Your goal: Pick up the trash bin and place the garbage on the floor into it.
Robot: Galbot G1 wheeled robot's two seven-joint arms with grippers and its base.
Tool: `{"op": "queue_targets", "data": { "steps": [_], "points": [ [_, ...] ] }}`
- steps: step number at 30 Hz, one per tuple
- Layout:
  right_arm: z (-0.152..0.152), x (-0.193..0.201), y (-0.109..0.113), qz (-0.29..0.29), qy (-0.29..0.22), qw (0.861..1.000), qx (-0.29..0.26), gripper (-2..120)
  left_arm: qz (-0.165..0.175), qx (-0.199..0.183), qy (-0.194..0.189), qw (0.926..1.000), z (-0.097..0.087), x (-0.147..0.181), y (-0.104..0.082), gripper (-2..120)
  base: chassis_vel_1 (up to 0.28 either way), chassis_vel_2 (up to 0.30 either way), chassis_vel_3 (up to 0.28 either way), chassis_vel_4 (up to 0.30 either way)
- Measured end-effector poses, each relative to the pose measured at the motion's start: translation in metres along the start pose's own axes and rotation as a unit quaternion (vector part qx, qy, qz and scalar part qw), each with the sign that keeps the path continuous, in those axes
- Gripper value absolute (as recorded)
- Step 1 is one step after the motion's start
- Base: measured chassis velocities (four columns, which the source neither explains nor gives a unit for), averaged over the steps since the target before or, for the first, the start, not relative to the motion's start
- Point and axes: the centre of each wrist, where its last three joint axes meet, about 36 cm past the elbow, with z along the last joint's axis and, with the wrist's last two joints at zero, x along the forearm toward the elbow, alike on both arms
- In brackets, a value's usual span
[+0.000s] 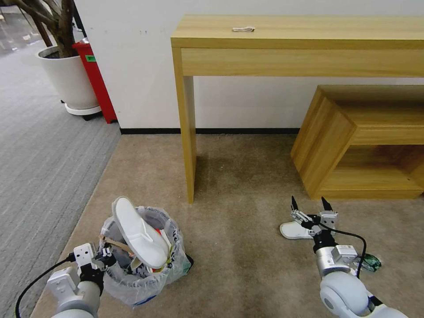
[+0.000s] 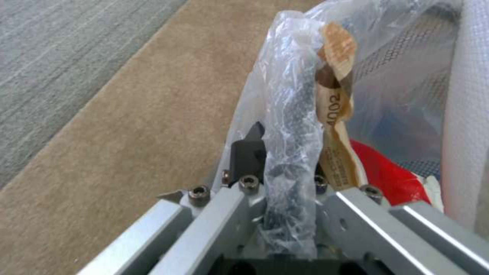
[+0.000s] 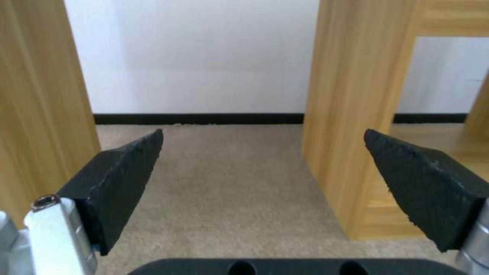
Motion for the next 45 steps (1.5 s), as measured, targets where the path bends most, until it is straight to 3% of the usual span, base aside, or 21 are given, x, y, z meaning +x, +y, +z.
{"op": "queue_targets", "data": {
  "steps": [45],
  "points": [
    [0.011,-0.008,0.004,-0.03,-0.037,0.999,0.0,100,-0.006,0.011,-0.008,0.9999,0.004,-0.005,0.0,1,-0.065,-0.068,-0.074,-0.068]
  ]
}}
